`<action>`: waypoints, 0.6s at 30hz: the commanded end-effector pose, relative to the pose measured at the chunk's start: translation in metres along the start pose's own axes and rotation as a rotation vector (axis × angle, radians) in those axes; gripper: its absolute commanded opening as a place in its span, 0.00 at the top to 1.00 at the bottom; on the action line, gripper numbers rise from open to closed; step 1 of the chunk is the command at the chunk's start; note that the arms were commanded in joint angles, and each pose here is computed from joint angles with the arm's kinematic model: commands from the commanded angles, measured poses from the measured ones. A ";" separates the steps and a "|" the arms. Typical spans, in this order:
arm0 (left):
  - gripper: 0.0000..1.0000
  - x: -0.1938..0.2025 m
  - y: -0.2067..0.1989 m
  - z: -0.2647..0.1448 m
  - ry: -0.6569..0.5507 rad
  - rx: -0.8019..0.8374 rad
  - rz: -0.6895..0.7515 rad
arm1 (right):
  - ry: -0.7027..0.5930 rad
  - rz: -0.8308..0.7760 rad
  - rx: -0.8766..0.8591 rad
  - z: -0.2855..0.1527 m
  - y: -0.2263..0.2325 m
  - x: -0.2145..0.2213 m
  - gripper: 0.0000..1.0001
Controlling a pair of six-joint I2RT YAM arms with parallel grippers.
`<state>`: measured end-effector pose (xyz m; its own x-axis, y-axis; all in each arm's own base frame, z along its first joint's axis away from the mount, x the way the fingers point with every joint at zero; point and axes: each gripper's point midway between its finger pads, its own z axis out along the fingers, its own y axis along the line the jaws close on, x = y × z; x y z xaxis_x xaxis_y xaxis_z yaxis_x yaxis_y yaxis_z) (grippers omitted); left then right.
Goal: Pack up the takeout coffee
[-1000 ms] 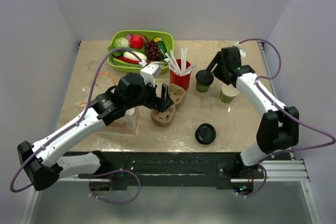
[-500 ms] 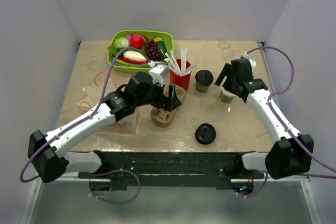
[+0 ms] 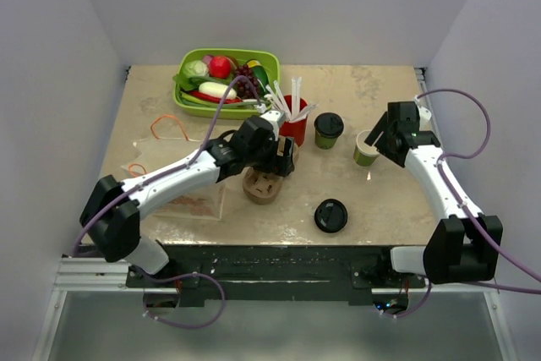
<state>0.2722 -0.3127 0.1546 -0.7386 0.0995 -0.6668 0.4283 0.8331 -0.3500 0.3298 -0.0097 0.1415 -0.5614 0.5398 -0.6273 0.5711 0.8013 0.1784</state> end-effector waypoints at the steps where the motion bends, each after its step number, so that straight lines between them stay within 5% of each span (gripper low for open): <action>1: 0.16 -0.028 0.000 0.021 -0.051 -0.060 0.077 | -0.050 0.013 -0.011 -0.014 -0.004 -0.008 0.21; 6: 0.35 -0.032 0.002 0.047 -0.042 -0.068 0.196 | -0.024 -0.018 -0.024 -0.013 -0.004 0.000 0.21; 18: 0.57 -0.014 0.005 0.074 0.037 -0.037 0.310 | -0.032 -0.058 -0.037 -0.017 -0.005 -0.002 0.21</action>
<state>0.3128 -0.3326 0.0947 -0.6558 0.3684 -0.6590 0.5708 0.8132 -0.1135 0.3173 -0.0080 0.1421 -0.5888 0.5082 -0.6285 0.5350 0.8279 0.1682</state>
